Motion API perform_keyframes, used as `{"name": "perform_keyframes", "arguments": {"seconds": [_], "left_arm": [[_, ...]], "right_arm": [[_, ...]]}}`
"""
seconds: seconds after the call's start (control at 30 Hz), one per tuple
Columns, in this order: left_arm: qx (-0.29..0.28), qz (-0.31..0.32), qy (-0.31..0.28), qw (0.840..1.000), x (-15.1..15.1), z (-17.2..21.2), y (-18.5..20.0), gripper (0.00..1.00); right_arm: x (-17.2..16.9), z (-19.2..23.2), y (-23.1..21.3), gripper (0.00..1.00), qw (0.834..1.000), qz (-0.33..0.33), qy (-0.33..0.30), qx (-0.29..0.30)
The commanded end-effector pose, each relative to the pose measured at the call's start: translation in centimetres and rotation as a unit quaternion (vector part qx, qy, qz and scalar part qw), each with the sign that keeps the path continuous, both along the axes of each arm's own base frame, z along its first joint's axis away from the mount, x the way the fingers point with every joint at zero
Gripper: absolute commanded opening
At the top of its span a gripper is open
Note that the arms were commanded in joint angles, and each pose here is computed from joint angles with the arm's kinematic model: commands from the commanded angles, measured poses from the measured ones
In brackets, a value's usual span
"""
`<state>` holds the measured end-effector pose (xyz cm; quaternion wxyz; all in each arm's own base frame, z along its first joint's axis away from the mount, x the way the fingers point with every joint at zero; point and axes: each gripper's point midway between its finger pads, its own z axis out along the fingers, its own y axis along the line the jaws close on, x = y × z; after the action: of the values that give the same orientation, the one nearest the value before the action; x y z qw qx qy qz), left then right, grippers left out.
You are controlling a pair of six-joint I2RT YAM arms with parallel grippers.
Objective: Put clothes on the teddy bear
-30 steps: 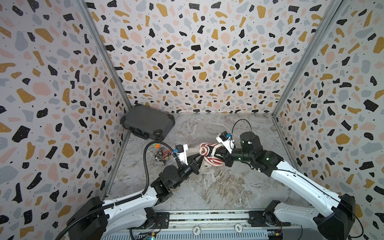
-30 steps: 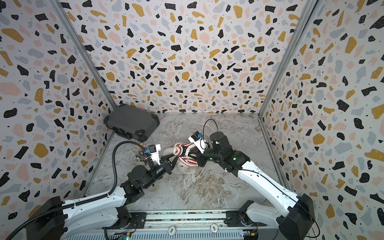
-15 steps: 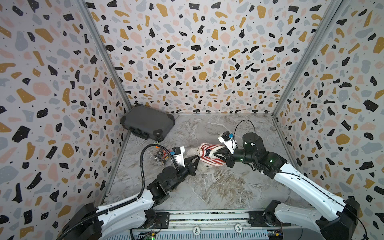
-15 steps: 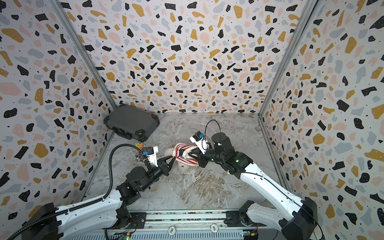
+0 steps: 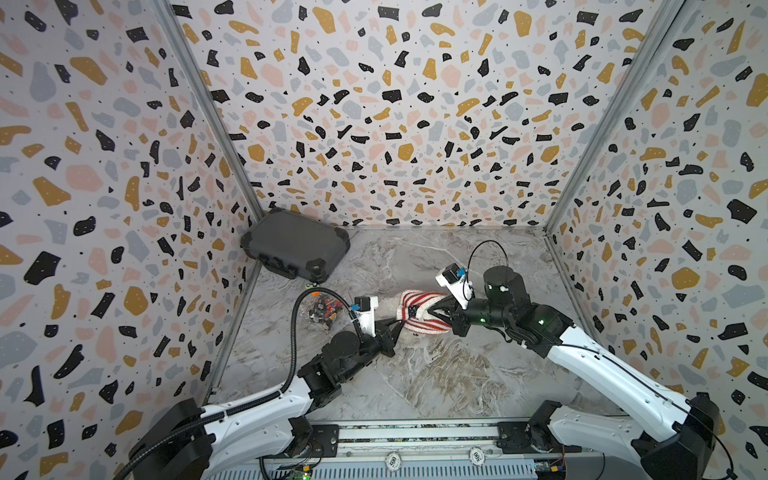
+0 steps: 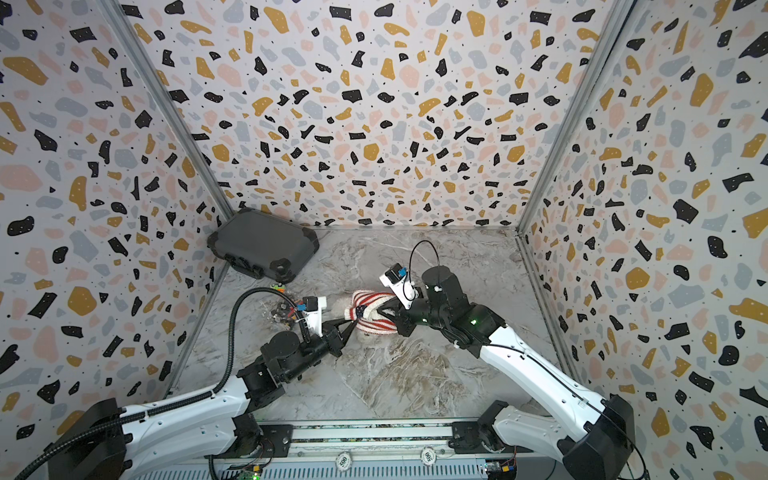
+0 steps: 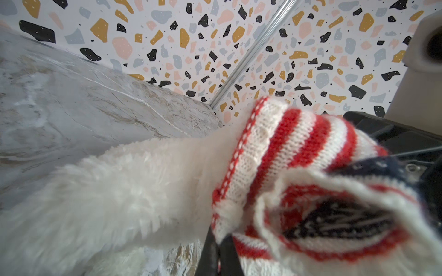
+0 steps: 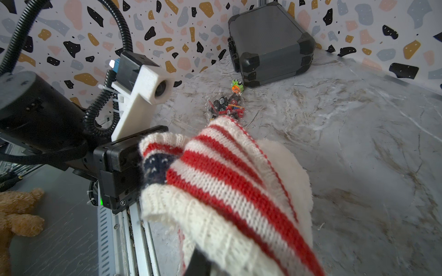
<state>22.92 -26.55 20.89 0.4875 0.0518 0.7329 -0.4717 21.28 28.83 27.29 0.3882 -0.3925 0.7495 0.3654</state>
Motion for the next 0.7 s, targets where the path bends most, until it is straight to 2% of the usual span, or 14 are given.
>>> {"name": "perform_keyframes", "arguments": {"seconds": [0.0, 0.37, 0.67], "left_arm": [[-0.016, -0.021, -0.024, 0.999, -0.3, 0.9, -0.6, 0.00], [-0.012, -0.028, -0.022, 0.999, -0.3, 0.2, -1.0, 0.00], [-0.017, -0.034, -0.018, 0.999, -0.2, -0.4, -1.4, 0.00]], "right_arm": [[-0.7, 0.6, 0.3, 0.08, 1.000, 0.020, -0.001, 0.005], [-0.6, -0.2, 0.8, 0.29, 0.999, 0.028, 0.014, -0.007], [0.3, -2.0, 0.8, 0.25, 0.999, 0.011, 0.025, -0.025]]}}
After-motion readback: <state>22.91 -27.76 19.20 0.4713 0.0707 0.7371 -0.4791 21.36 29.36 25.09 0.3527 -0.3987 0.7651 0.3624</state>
